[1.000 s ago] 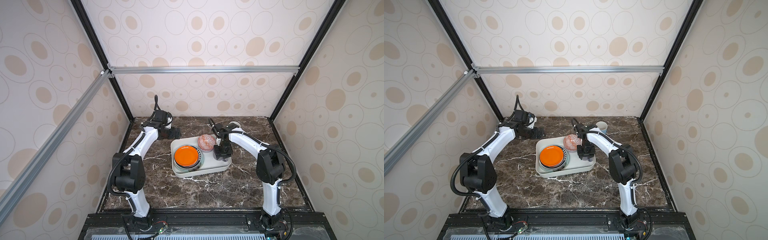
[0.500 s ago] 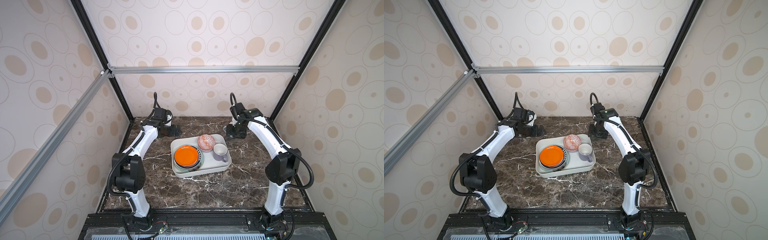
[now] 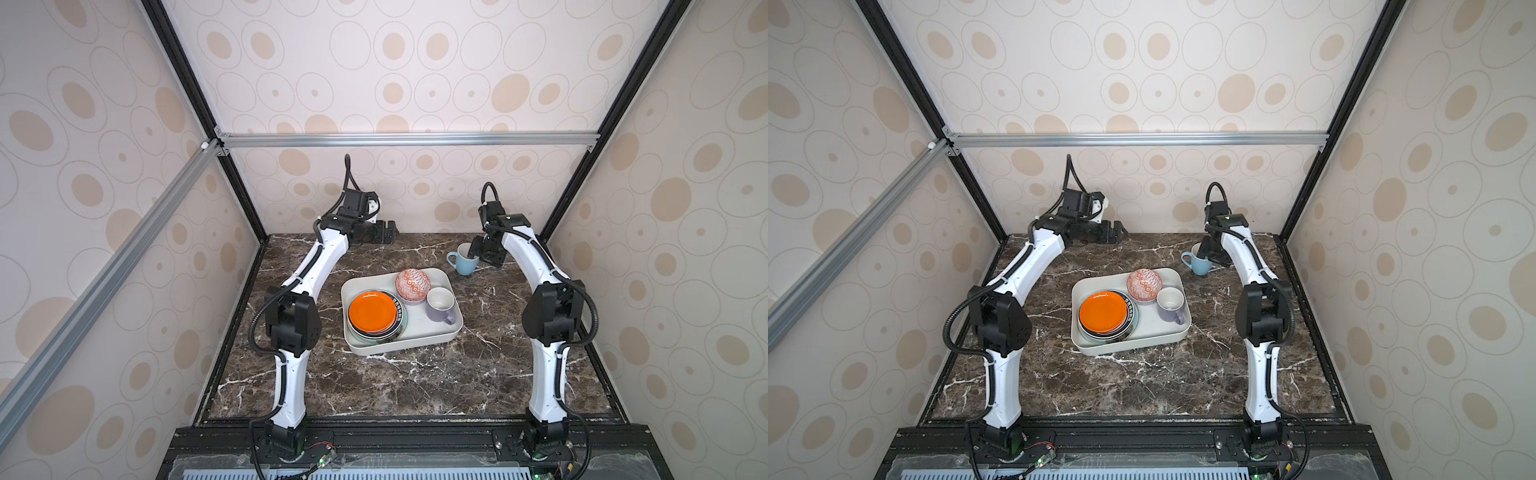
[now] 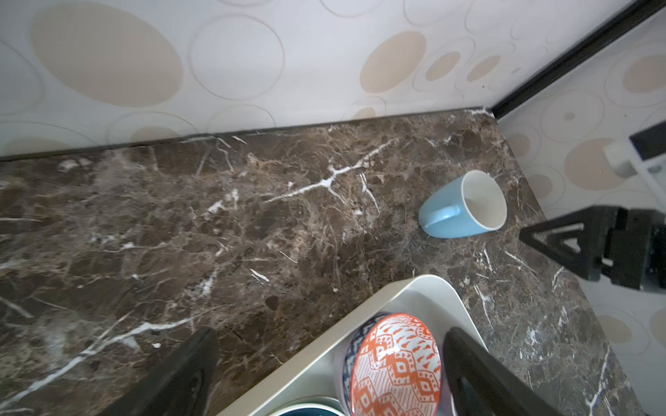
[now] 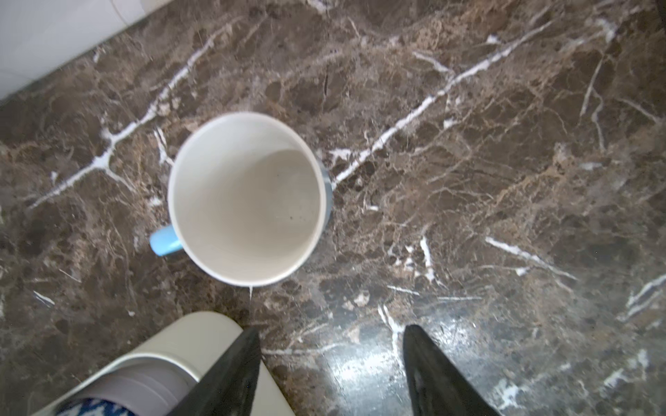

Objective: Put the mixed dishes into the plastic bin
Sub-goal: 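Grasp the light blue mug rim with right gripper while left nears bin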

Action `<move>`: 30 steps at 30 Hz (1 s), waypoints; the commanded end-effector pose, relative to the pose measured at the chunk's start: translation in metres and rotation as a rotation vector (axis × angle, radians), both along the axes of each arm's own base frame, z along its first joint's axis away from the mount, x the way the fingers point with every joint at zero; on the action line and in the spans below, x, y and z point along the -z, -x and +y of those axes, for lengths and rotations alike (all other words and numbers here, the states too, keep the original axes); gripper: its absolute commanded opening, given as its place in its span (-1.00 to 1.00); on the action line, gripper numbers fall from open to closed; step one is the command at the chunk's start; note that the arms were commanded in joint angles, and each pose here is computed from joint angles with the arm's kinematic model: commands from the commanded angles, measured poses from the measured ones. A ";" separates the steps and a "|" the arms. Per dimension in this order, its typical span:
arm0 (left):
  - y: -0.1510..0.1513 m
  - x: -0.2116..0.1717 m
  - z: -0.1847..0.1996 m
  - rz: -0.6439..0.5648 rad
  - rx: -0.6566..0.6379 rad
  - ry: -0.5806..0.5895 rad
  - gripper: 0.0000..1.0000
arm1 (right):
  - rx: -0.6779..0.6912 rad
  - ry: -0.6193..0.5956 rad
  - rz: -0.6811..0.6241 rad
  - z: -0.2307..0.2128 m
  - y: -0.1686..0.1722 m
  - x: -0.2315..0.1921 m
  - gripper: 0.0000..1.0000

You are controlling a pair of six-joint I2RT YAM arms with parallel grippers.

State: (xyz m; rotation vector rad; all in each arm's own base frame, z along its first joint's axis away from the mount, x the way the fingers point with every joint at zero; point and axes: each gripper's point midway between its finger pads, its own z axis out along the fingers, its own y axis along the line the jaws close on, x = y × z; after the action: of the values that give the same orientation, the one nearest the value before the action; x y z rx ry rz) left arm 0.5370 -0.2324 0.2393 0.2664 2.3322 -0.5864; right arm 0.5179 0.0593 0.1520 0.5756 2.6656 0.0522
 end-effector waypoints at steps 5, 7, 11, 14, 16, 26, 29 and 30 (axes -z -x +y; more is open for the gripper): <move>0.010 0.020 -0.018 0.010 0.014 -0.158 0.96 | 0.065 -0.036 -0.022 -0.017 -0.021 0.004 0.31; 0.016 0.031 -0.022 0.010 0.025 -0.238 0.96 | 0.063 -0.062 -0.031 -0.016 -0.029 0.005 0.31; 0.022 0.040 -0.028 0.009 0.034 -0.287 0.95 | 0.048 -0.088 -0.020 -0.010 -0.037 0.016 0.28; 0.024 0.039 -0.034 -0.003 0.049 -0.285 0.94 | 0.044 -0.099 -0.012 -0.007 -0.043 0.023 0.26; 0.026 0.040 -0.038 -0.012 0.065 -0.295 0.94 | 0.039 -0.110 -0.008 -0.005 -0.046 0.028 0.24; 0.046 0.027 -0.065 -0.056 0.195 -0.247 0.94 | 0.044 -0.146 0.020 -0.001 -0.051 0.053 0.21; 0.058 0.016 -0.075 -0.078 0.274 -0.195 0.94 | 0.041 -0.153 0.026 0.000 -0.053 0.059 0.19; 0.064 0.012 -0.081 -0.088 0.316 -0.169 0.94 | 0.043 -0.156 0.030 0.000 -0.053 0.061 0.18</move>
State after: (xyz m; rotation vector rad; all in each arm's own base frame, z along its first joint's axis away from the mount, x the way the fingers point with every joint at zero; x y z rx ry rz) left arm 0.4897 -0.2941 0.1784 0.6016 2.4212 -0.3920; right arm 0.5689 0.0597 0.0979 0.6592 2.6851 0.2280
